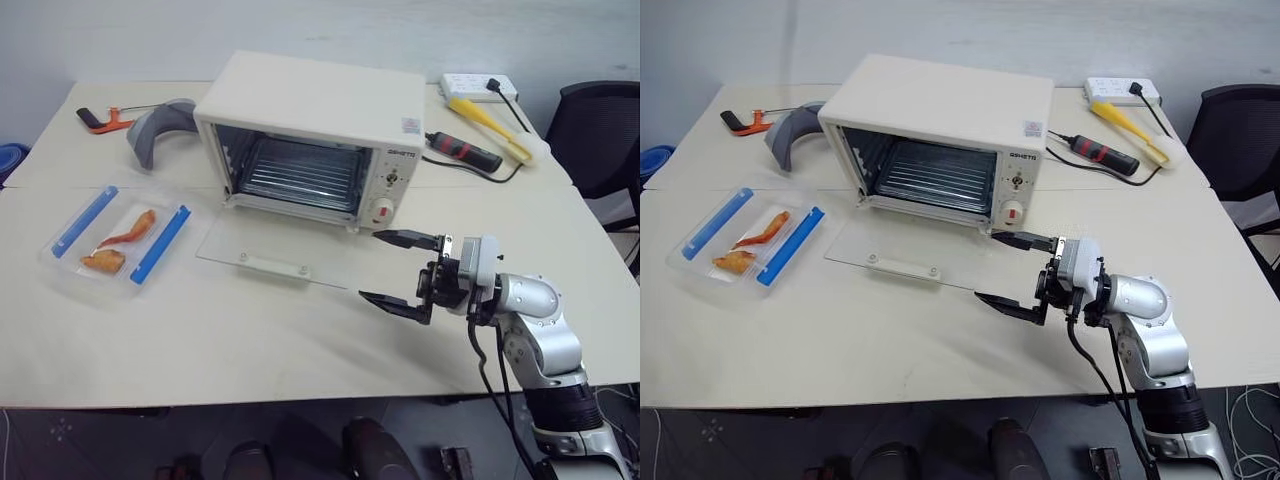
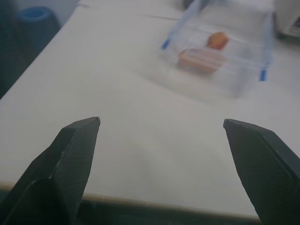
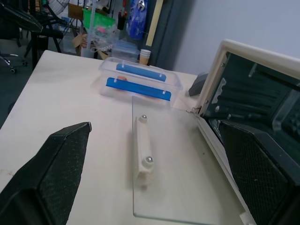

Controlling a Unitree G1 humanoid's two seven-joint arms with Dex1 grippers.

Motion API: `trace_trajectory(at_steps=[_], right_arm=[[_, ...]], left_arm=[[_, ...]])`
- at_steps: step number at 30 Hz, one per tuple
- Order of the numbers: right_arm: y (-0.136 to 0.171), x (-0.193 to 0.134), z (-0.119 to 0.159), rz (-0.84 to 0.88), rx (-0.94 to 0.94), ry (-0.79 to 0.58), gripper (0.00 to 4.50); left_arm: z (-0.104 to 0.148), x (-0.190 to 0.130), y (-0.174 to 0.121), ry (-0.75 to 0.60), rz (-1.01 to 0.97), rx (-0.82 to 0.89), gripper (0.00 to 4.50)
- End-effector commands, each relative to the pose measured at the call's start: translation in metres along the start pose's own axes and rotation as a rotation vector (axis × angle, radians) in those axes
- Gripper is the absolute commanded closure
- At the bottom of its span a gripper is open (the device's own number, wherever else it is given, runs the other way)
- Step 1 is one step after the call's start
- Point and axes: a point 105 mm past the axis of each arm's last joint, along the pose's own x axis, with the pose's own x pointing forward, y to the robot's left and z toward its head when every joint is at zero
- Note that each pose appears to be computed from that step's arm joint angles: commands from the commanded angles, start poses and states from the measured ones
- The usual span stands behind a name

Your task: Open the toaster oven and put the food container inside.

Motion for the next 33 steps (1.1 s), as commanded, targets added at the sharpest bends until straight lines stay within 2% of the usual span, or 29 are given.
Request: trace_trajectory(at_steps=[1,3,7,14,20,25,33], right_arm=[[0.006,0.006,0.013,0.035,-0.050,-0.045,0.00],[0.009,0.007,0.014,0.057,-0.054,-0.049,0.00],[0.012,0.011,0.023,0.108,-0.079,-0.072,0.00],[0.019,0.021,0.032,0.199,-0.129,-0.114,0.00],[0.018,0.030,0.034,0.219,-0.153,-0.144,0.00],[0.024,0.030,0.028,0.220,-0.135,-0.129,0.00],[0.028,0.027,0.024,0.198,-0.125,-0.103,0.00]], left_arm=[[0.000,-0.003,-0.001,0.053,0.027,-0.005,0.02],[0.000,0.005,-0.015,0.107,-0.017,-0.056,0.02],[0.044,0.038,-0.041,0.200,-0.090,-0.171,0.02],[0.049,0.075,-0.049,0.456,0.036,-0.191,0.02],[0.044,0.117,-0.048,0.467,0.128,-0.292,0.02],[0.053,0.150,-0.071,0.434,0.040,-0.372,0.02],[0.068,0.159,-0.088,0.434,-0.026,-0.341,0.02]])
